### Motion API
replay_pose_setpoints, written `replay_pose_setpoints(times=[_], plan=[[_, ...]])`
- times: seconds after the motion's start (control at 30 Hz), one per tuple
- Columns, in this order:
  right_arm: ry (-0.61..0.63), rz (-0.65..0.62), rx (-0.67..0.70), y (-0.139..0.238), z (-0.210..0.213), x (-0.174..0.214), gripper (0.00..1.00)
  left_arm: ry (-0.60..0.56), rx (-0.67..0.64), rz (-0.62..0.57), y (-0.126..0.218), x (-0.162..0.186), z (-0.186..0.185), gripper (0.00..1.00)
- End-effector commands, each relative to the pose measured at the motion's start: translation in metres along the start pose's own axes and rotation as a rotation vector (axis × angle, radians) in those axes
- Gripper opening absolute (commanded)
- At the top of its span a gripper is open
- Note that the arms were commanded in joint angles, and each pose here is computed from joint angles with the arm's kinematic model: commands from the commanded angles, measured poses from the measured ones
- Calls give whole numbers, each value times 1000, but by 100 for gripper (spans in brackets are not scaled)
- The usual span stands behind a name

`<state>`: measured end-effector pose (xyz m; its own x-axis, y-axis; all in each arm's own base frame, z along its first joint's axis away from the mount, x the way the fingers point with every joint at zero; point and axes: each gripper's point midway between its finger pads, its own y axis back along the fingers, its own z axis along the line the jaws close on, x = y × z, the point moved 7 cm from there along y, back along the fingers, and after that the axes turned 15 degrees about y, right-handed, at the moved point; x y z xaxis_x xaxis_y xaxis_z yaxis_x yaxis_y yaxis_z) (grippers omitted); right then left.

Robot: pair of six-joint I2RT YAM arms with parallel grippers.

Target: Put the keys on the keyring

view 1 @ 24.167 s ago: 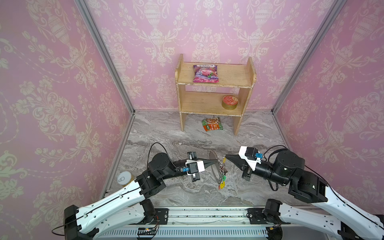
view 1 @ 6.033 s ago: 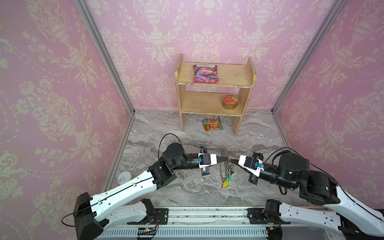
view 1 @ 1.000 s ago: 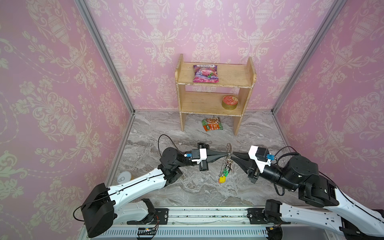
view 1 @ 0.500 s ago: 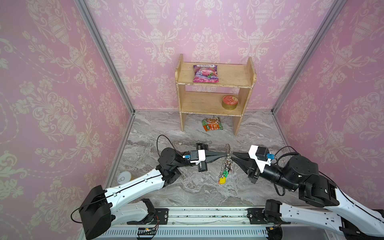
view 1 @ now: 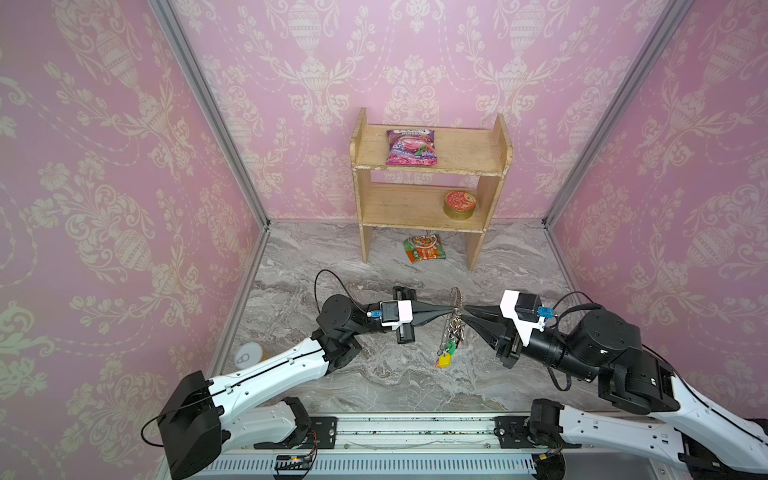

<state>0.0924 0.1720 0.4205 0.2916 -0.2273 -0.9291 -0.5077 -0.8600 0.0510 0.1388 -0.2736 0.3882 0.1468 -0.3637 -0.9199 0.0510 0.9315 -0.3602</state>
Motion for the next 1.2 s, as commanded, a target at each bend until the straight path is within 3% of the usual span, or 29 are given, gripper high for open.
replay_pose_setpoints(times=[0.0,0.27,0.57,0.97,1.17], plan=[[-29,-30,-13,4,-2,-11,19,-70,16,-57,1,-24,-4,0],[-46,8,-4,3,0,-2,18,-82,11,-67,2,-28,-5,0],[-58,-2,-24,0,4,2,10,-93,6,-94,2,-33,-5,0],[-69,7,-36,-2,7,7,14,-109,-7,-126,4,-38,-6,0],[-52,-10,-37,-1,6,3,9,-99,2,-123,4,-38,-6,0]])
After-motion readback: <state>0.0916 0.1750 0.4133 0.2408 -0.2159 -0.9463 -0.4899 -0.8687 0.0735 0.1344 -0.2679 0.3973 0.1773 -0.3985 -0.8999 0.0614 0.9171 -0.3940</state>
